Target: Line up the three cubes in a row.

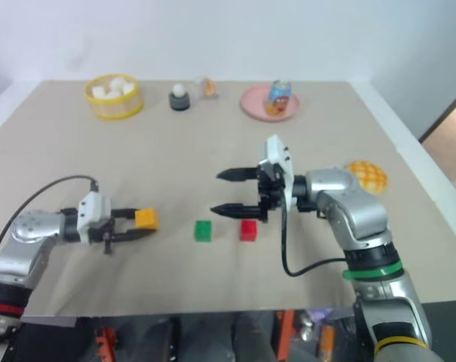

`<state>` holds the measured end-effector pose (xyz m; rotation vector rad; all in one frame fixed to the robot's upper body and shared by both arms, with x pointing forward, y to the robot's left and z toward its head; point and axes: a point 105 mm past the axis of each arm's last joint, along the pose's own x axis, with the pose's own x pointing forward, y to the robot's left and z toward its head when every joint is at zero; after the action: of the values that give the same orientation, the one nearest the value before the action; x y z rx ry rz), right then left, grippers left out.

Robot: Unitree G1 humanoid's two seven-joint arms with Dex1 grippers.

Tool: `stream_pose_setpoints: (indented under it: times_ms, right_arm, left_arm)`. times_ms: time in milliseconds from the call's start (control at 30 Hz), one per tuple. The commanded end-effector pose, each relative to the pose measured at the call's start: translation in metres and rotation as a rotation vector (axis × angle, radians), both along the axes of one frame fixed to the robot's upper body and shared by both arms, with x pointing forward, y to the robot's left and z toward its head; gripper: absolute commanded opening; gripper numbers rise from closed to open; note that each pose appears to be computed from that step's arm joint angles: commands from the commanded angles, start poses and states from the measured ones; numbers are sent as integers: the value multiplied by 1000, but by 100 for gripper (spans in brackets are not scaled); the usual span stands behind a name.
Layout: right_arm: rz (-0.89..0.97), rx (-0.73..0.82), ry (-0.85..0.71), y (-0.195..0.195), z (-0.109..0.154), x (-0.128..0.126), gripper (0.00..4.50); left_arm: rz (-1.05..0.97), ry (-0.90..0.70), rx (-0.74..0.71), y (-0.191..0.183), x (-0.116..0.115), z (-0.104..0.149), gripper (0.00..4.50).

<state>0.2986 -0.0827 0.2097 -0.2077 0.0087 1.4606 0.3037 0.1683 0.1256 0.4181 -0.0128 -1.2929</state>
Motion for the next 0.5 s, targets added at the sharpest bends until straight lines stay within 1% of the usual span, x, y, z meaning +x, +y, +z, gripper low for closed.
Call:
stream_pose_setpoints:
  times_ms: [33, 167, 233, 500]
  right_arm:
    - [-1, 16, -55, -3, 14, -6, 420]
    - [-12, 9, -58, -5, 14, -7, 420]
    - [-16, 9, -57, -6, 15, -8, 420]
    - [-30, 12, -56, -7, 15, -9, 420]
  left_arm:
    - [-73, 6, -19, -7, 1, 4, 134]
    - [-135, 64, -19, -13, 0, 0, 134]
    - [-163, 83, 7, -15, -1, -7, 134]
    - [-179, 107, 47, -13, 2, -24, 134]
